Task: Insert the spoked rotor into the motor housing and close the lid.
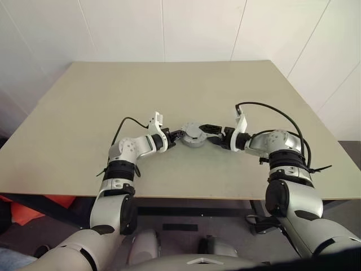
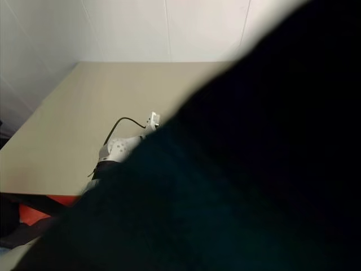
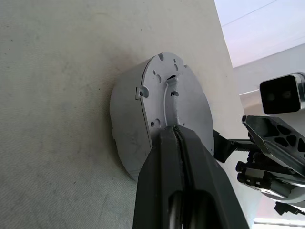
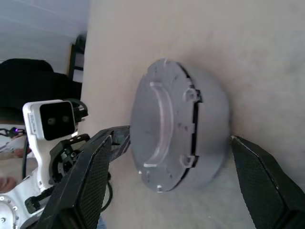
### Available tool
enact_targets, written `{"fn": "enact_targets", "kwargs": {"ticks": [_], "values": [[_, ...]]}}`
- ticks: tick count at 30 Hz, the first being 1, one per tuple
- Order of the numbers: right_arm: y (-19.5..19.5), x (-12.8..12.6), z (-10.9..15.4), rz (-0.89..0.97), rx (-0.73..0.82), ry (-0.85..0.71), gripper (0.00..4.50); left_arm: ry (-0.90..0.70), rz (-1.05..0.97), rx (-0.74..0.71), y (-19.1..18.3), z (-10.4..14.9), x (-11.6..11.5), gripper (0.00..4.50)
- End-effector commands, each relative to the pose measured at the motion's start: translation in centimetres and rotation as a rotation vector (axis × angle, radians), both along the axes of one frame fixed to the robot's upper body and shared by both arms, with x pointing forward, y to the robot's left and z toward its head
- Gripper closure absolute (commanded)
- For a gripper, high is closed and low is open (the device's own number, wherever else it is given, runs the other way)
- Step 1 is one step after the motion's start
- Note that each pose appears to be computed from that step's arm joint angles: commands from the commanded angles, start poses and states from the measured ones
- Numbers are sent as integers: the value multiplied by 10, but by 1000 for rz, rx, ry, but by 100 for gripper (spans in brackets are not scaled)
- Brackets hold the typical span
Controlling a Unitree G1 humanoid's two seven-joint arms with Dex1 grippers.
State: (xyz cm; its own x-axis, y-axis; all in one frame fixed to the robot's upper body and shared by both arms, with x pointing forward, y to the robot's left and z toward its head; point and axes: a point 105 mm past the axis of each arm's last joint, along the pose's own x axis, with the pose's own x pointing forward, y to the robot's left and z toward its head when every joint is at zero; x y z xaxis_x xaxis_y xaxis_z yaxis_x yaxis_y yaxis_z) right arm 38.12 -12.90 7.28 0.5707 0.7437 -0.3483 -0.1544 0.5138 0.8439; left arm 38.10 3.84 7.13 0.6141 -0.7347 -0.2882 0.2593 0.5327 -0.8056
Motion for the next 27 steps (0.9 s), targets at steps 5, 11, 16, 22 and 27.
{"fn": "enact_targets", "kwargs": {"ticks": [5,11,16,22,27], "values": [[45,1,14,80,128,-8,1,4,15,33,6,-4,-1,450],[75,6,16,89,156,-13,1,3,21,42,9,-5,-1,450],[81,12,5,34,114,-19,1,3,32,49,13,-5,-1,450],[73,21,-1,-57,90,-5,165,4,35,55,14,-6,-2,450],[68,26,0,-91,83,-30,246,5,30,56,12,-8,-3,450]]}}
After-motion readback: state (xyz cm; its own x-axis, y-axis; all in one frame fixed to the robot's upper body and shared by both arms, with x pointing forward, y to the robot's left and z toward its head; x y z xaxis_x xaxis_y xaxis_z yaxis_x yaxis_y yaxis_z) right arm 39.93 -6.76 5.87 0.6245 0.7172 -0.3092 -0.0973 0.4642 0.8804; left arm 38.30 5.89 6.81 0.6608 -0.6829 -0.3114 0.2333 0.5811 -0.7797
